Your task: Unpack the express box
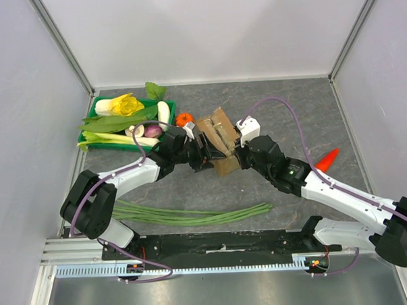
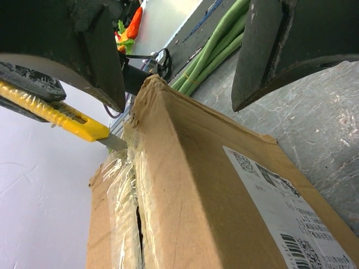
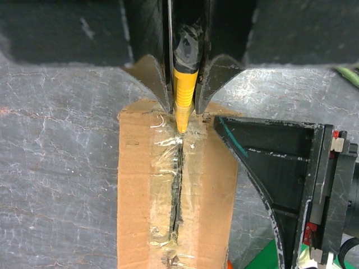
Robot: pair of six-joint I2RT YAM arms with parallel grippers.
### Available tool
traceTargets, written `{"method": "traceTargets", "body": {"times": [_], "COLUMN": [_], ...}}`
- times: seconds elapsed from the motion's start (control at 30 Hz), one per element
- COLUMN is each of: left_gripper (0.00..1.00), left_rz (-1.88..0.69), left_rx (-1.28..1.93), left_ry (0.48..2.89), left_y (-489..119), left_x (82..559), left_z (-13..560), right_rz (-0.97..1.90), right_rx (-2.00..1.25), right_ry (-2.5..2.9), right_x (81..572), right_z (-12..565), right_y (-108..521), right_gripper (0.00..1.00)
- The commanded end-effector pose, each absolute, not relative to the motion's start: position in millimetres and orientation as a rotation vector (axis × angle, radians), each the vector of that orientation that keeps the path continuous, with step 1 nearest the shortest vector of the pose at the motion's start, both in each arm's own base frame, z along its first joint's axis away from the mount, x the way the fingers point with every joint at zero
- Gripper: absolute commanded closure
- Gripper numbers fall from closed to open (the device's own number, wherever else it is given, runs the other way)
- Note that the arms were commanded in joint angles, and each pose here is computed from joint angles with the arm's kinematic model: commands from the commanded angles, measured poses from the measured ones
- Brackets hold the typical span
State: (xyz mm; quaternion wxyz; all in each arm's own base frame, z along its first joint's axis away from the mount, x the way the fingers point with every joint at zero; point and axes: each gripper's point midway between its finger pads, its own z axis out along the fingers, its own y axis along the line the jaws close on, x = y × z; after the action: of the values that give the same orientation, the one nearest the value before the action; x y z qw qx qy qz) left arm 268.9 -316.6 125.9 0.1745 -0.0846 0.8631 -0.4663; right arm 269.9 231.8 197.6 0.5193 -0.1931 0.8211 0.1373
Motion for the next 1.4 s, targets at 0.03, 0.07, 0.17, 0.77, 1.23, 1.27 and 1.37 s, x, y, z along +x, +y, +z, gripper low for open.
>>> {"method": "traceTargets", "body": {"times": [0.03, 0.07, 0.17, 0.77, 1.23, 1.27, 1.37], "left_gripper": [0.16, 0.14, 0.12, 0.46, 0.40, 0.40, 0.40], "left_rz": [-1.355, -1.346, -1.292, -1.163, -1.198, -1.199, -1.200], "left_rx": [-0.233, -0.235, -0.254, -0.350, -0.328, -0.324, -0.316], "left_ry": [2.340, 2.340, 2.386, 2.555, 2.538, 2.541, 2.540], "left_y": [-323, -323, -321, -307, -312, -313, -313], "left_x": [282, 284, 287, 273, 275, 274, 273], "left_z": [153, 153, 146, 106, 115, 115, 115], "right_rz": [0.346, 0.340, 0.348, 0.267, 0.353, 0.351, 0.335], "right_rx": [-0.531, -0.549, -0.570, -0.443, -0.409, -0.409, -0.405], "right_ry": [1.938, 1.940, 1.938, 1.938, 1.873, 1.884, 1.913], "right_x": [266, 265, 262, 271, 275, 275, 276], "right_z": [194, 191, 188, 204, 250, 245, 232], "right_y": [240, 241, 246, 233, 246, 247, 247], "right_gripper": [1.00, 1.00, 1.00, 1.00, 1.00, 1.00, 1.00]}}
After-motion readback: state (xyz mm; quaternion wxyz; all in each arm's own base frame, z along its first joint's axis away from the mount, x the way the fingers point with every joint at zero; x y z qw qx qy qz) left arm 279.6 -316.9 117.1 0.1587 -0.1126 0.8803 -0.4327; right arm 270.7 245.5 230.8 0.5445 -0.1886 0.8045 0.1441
